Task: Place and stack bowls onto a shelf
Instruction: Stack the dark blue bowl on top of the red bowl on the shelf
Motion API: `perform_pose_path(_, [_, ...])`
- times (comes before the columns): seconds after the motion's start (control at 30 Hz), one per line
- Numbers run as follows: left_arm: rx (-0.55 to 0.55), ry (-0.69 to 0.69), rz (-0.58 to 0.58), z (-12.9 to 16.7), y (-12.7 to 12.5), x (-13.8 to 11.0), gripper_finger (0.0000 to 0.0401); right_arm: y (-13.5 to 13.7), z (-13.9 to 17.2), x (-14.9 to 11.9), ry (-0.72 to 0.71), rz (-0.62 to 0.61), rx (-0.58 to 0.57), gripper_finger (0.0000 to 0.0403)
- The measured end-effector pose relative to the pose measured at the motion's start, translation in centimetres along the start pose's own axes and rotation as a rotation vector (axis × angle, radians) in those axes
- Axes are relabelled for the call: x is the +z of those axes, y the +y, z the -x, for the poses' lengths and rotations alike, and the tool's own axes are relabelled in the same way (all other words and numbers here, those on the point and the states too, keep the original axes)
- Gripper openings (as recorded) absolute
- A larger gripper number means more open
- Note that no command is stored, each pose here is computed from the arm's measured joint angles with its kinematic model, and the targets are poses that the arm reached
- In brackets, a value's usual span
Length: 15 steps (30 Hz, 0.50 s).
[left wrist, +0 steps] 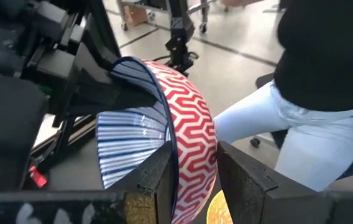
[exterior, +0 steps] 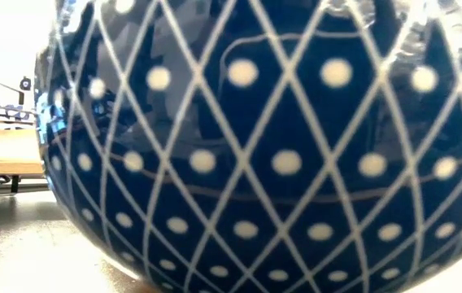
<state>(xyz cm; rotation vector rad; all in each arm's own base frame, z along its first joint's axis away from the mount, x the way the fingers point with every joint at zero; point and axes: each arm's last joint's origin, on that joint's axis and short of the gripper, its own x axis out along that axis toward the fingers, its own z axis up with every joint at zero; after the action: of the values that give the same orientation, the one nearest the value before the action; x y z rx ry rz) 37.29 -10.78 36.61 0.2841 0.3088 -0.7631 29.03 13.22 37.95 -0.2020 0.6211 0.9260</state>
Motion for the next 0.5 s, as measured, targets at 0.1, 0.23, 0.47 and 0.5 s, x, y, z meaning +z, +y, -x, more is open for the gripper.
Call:
perform_pose_path(0.1, [-0.036,-0.019,0.002,0.0,0.0,0.1,0.01,-0.5,0.4,0.0,-0.014,0.022,0.005,0.0013])
perform_pose_path(0.23, [-0.041,-0.023,0.001,0.0,0.0,0.1,0.01,-1.1,0.7,-0.1,-0.034,0.044,0.031,0.0013])
perform_pose_path(0.47, [-0.051,-0.031,0.001,0.0,-0.1,0.2,0.0084,-1.2,0.8,-0.2,-0.035,0.115,0.025,0.0013])
perform_pose_path(0.5, [-0.054,-0.032,0.007,0.0,-0.1,0.2,0.0079,-1.2,0.8,-0.2,-0.035,0.119,0.025,0.0013])
